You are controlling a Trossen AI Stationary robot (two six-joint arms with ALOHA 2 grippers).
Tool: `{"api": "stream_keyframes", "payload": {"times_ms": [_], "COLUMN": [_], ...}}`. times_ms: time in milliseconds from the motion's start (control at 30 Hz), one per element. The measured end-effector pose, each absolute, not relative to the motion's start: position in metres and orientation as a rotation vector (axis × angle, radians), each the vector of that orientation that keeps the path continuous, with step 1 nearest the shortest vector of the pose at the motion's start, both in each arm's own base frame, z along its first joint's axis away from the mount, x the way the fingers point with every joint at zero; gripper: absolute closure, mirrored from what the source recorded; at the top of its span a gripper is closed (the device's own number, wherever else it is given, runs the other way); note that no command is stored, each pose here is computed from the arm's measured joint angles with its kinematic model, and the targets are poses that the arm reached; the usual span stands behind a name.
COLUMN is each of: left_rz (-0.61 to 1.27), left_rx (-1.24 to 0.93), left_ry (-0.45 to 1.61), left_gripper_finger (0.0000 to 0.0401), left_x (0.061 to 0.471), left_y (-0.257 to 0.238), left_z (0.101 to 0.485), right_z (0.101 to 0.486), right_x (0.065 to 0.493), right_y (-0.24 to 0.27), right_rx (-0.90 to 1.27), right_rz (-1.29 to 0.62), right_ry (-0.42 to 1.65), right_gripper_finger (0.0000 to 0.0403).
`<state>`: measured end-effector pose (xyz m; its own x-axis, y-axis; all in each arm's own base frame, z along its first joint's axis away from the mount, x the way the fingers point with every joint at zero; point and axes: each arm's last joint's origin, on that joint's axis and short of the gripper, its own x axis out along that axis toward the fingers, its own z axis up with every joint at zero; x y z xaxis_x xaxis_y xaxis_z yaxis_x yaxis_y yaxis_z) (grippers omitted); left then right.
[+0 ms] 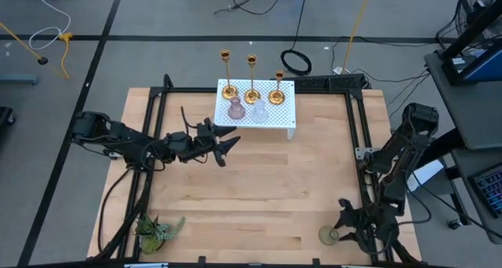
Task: Pick & Place candle stick holders
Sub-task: Return to Home Position
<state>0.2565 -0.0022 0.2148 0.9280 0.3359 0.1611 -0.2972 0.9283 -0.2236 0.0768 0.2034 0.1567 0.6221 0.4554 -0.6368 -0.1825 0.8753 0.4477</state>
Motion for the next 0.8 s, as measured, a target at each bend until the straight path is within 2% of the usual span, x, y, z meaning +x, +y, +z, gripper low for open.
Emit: {"api": "stream_keyframes", "payload": {"times_ms": [367,567,800], "left_rz": [0.326,0.326,0.326], "left_rx": [-0.199,-0.190,-0.176], "left_ry": [-0.199,-0.197,-0.194], "left_gripper_finger": [0.0192,0.0192,0.0192], "left_x": [0.256,0.256,0.257], "left_y": [-0.002,-0.002,-0.002], "left_z": [0.215,0.215,0.215], "right_z": [0.154,0.154,0.156], "right_x": [0.096,0.120,0.127], "right_y": [0.189,0.174,0.171], "right_rx": [-0.043,-0.161,-0.218], "right_rz": [0.257,0.164,0.159], "right_ry": [0.531,0.521,0.500], "right_gripper_finger": [0.0223,0.0223,0.0223]}}
